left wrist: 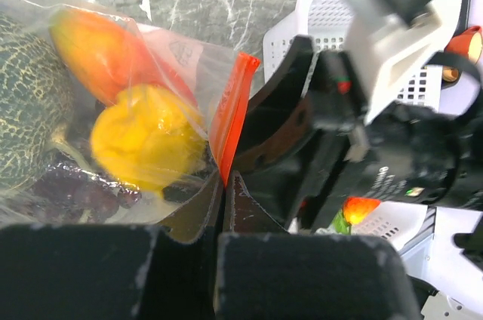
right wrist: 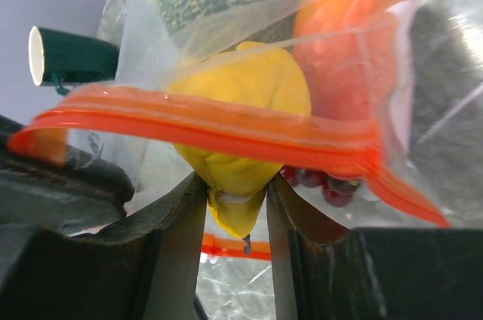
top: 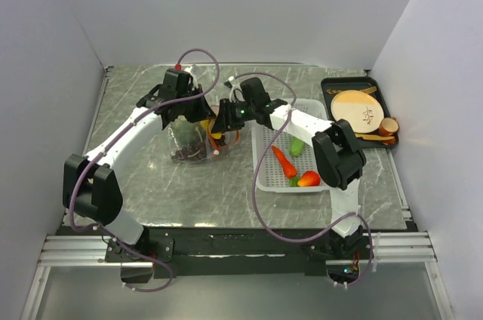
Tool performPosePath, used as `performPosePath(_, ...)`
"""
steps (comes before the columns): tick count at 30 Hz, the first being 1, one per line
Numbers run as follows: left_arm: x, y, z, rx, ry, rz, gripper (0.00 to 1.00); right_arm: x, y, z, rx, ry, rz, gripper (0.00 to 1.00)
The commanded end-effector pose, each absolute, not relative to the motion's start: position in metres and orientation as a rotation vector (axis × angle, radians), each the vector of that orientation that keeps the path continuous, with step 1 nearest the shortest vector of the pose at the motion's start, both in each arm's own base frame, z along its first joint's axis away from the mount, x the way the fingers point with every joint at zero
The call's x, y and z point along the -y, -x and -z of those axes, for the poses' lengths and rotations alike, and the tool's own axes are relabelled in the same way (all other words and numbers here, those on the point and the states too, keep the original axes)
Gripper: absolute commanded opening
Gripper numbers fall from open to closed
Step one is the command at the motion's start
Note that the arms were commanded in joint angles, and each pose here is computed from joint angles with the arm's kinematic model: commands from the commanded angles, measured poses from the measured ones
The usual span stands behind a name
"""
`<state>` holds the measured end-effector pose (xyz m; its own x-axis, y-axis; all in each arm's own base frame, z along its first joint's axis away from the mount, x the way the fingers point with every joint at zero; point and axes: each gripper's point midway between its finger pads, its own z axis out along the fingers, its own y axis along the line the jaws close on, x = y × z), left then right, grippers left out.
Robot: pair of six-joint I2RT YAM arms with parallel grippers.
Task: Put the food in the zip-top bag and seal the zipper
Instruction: Place the fake fruit in the zipper food storage bag.
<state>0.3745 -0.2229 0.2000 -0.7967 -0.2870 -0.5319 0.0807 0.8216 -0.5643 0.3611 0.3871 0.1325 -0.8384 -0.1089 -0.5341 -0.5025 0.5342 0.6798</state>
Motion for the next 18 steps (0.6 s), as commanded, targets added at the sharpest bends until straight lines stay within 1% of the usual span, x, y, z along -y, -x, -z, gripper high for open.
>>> performPosePath(1,0.223,-0.381,-0.251,-2.225,0.129,0.804,0.01,-0.409,-0.36,-0.149,-2.271,0.545,-1.335,0.21)
performPosePath(4,0.22,-0.38,-0.255,-2.208,0.138,0.796,0.01,-0.411,-0.354,-0.141,-2.284,0.56,-1.358,0.23)
performPosePath(7,0.218,-0.381,-0.258,-2.197,0.149,0.79,0.01,-0.411,-0.347,-0.134,-2.307,0.579,-1.373,0.3)
performPosePath(8,0.218,-0.381,-0.26,-2.19,0.151,0.791,0.01,-0.411,-0.345,-0.134,-2.309,0.586,-1.379,0.36)
performPosePath(10,0.218,-0.381,-0.26,-2.187,0.154,0.792,0.01,-0.408,-0.342,-0.127,-2.315,0.581,-1.372,0.41)
performPosePath(12,0.218,-0.382,-0.262,-2.183,0.157,0.789,0.01,-0.406,-0.341,-0.134,-2.298,0.583,-1.367,0.49)
performPosePath(13,0.218,-0.382,-0.263,-2.181,0.156,0.789,0.01,-0.404,-0.339,-0.131,-2.303,0.582,-1.361,0.55)
performPosePath(14,0.218,-0.382,-0.264,-2.178,0.156,0.79,0.01,-0.403,-0.339,-0.136,-2.292,0.587,-1.359,0.67)
performPosePath(17,0.217,-0.382,-0.265,-2.176,0.157,0.788,0.01,-0.396,-0.342,-0.143,-2.278,0.562,-1.31,0.77)
performPosePath(18,0.217,-0.383,-0.267,-2.17,0.159,0.785,0.01,-0.394,-0.345,-0.145,-2.275,0.549,-1.296,0.78)
